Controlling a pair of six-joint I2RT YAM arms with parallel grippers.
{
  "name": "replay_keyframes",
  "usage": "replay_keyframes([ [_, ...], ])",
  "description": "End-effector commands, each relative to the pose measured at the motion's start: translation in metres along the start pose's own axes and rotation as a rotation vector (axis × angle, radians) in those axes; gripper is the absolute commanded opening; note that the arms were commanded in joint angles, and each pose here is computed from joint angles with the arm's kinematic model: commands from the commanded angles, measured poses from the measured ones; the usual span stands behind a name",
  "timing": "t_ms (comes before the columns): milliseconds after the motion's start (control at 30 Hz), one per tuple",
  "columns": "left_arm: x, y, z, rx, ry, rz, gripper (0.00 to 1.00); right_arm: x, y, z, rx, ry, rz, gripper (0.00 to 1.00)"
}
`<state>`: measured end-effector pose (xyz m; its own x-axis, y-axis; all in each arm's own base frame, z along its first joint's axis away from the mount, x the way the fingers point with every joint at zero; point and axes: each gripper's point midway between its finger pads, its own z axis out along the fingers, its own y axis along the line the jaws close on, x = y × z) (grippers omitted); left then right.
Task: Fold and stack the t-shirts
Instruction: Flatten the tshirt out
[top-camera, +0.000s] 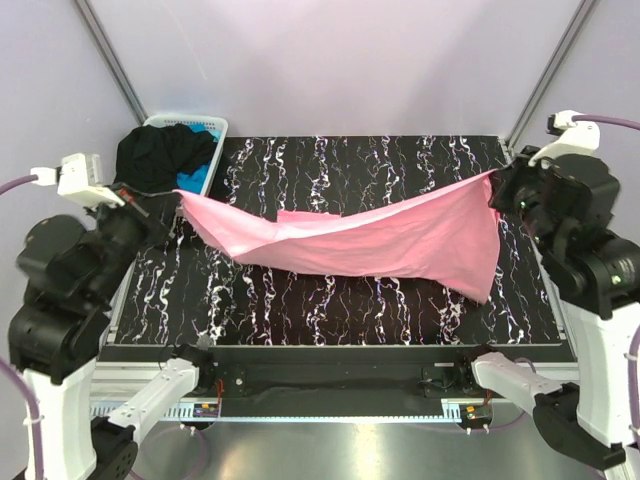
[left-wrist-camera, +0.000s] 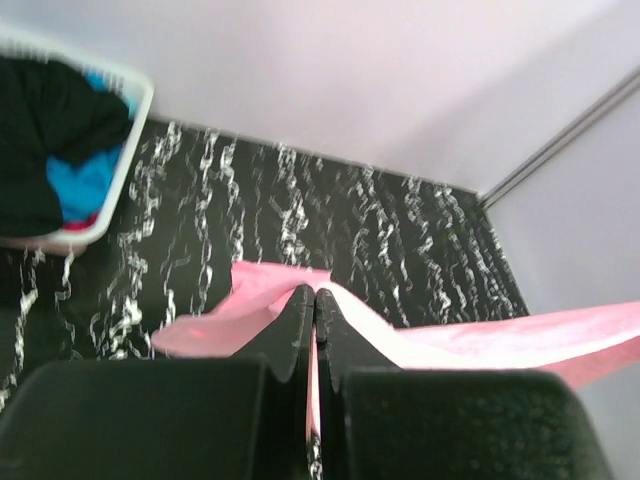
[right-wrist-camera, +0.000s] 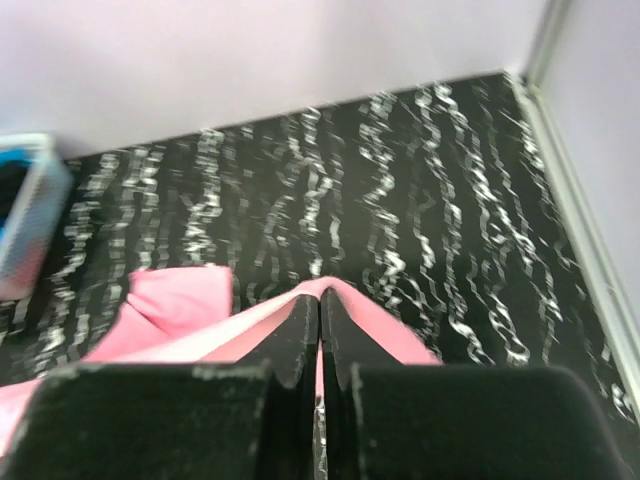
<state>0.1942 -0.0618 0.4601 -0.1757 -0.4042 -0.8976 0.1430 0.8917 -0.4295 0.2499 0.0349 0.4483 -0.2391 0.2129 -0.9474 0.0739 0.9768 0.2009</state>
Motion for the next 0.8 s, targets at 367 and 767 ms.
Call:
replay_keyframes([
  [367,-0.121,-0.043,-0.01,0.099,-0.358,0.111,0.0,-0.017,0.016,0.022,-0.04,-0.078,0.013,0.0],
  [767,-0.172,-0.07,0.006,0.136,-0.454,0.145,0.0,-0.009,0.006,0.032,0.019,-0.081,0.001,0.0],
])
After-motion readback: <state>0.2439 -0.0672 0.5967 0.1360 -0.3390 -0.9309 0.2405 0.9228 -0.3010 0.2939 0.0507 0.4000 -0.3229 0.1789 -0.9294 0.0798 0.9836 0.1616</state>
